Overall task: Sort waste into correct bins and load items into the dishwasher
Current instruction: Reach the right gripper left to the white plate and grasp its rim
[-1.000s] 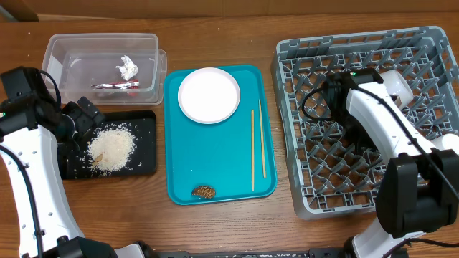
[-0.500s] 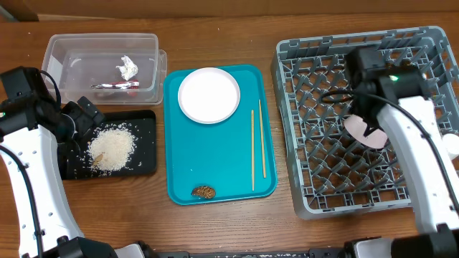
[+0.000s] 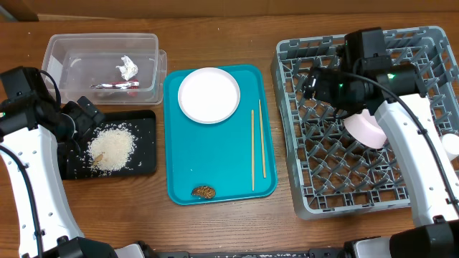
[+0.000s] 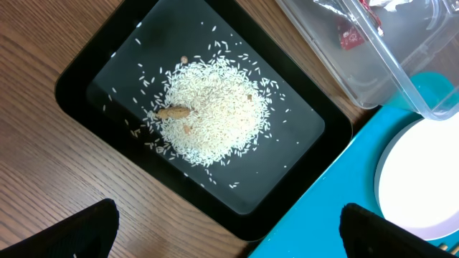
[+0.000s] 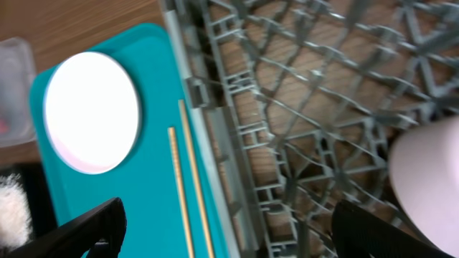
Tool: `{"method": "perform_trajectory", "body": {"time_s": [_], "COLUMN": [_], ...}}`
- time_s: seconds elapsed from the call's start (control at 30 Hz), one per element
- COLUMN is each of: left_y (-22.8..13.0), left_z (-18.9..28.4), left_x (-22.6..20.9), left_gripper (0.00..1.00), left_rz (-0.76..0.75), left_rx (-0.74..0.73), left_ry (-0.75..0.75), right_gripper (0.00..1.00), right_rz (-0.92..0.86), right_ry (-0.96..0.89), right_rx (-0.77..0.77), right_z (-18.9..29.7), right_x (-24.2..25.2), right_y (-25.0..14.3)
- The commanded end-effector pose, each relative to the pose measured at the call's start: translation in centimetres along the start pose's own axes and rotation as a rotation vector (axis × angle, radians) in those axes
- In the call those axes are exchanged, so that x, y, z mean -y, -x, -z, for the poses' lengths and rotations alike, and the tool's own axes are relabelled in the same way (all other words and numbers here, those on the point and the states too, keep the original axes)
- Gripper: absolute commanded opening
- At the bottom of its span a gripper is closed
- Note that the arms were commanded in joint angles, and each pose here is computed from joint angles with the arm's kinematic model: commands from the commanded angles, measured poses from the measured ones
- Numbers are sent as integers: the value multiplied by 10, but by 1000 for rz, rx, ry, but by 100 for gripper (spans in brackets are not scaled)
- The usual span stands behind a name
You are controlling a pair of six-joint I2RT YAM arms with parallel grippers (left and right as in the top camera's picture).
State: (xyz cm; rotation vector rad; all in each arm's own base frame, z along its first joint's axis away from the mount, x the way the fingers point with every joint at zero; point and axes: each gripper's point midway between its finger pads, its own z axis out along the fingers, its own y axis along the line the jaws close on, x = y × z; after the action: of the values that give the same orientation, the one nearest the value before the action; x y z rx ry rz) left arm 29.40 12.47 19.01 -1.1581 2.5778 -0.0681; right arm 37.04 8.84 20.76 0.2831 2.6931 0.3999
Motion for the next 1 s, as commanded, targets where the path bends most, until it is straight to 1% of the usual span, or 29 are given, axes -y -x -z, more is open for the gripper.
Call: {"method": "perform_trajectory", "body": {"time_s": [0.0, 0.2, 0.3, 0.43, 0.5, 0.57, 0.63, 0.7, 0.83, 0.9, 0.97], "left_y": [-2, -11, -18, -27, -30, -31, -33, -33, -35, -36, -36], "left_z": [-4, -12, -18, -25, -27, -28, -29, -29, -28, -28, -28], "left_x": [0, -4, -8, -12, -13, -14, -15, -15, -15, -16, -16], "left_gripper": [100, 100, 100, 100, 100, 100, 100, 100, 100, 100, 100], "left_rz": [15, 17, 18, 20, 20, 21, 21, 21, 22, 22, 22], "left_rx": [-13, -44, -70, -100, -110, -116, -120, -120, -128, -134, -134], "left_ry": [1, 16, 28, 41, 45, 49, 50, 50, 53, 56, 56], "right_gripper": [93, 92, 88, 86, 86, 86, 86, 86, 86, 86, 87], "right_rz": [86, 183, 236, 311, 350, 389, 395, 408, 394, 394, 401], "right_ry": [79, 128, 143, 51, 3, -24, -36, 6, 96, 137, 171], "right_rx": [-40, -48, -53, 5, 44, 90, 163, 262, 411, 438, 399], "right_z": [-11, -41, -60, -91, -97, -93, -81, -57, -26, -23, -33], "right_x": [-21, -60, -81, -94, -99, -108, -118, -140, -171, -180, -186], "right_y": [-13, -20, -26, -25, -20, -11, 6, 33, 68, 73, 66]}}
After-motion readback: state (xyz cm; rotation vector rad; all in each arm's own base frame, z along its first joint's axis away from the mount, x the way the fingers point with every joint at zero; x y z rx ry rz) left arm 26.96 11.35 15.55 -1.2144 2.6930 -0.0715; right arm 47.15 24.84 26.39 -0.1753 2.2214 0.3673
